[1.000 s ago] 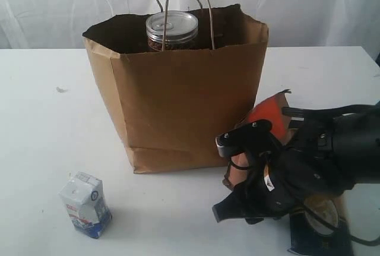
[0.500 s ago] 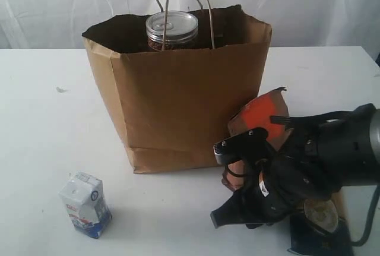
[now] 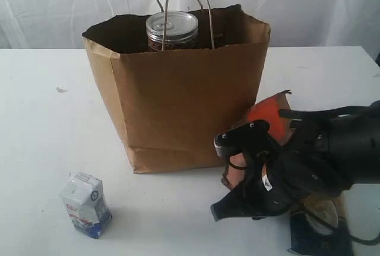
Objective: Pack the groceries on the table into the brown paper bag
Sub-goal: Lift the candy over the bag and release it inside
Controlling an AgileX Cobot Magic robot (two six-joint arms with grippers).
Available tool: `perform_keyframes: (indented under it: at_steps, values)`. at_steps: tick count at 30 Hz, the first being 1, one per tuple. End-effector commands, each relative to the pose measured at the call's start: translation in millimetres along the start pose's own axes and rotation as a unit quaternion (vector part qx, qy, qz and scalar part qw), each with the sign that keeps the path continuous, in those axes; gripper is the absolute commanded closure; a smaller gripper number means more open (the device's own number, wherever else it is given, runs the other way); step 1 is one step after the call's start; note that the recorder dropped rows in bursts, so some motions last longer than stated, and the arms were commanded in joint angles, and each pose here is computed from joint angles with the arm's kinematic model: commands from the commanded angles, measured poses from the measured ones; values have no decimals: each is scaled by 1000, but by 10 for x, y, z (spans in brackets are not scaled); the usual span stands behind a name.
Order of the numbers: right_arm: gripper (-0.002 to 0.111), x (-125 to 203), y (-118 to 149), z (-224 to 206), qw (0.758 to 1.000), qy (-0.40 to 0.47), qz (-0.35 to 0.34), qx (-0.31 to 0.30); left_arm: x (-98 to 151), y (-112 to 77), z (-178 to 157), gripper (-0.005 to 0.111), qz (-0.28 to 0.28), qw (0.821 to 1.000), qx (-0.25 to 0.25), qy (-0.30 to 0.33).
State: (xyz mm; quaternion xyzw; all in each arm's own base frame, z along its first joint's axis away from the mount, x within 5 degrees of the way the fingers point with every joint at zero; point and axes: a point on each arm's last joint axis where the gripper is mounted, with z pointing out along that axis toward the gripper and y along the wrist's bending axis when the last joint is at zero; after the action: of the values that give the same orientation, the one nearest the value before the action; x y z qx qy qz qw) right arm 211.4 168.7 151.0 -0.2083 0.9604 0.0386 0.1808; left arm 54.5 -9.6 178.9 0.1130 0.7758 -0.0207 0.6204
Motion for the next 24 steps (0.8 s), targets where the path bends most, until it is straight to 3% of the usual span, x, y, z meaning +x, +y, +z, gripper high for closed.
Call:
perform_keyframes:
  at_steps: [1, 8, 13, 19, 24]
  values:
    - [108, -30, 23, -411, 998, -55, -23, -12, 9, 1, 1, 107, -1, 1000, -2, -2]
    - [108, -157, 36, -1456, 971, -226, -45, -57, 9, 1, 1, 107, -1, 1000, -2, -2]
    - [108, -263, -64, -2021, 950, -304, -55, -36, 9, 1, 1, 107, -1, 1000, -2, -2]
    - [108, -555, -94, -2348, 934, -354, -49, 1, 9, 1, 1, 107, -1, 1000, -2, -2]
    - [108, -882, -55, -2329, 940, -337, -31, 34, 9, 1, 1, 107, -1, 1000, -2, -2]
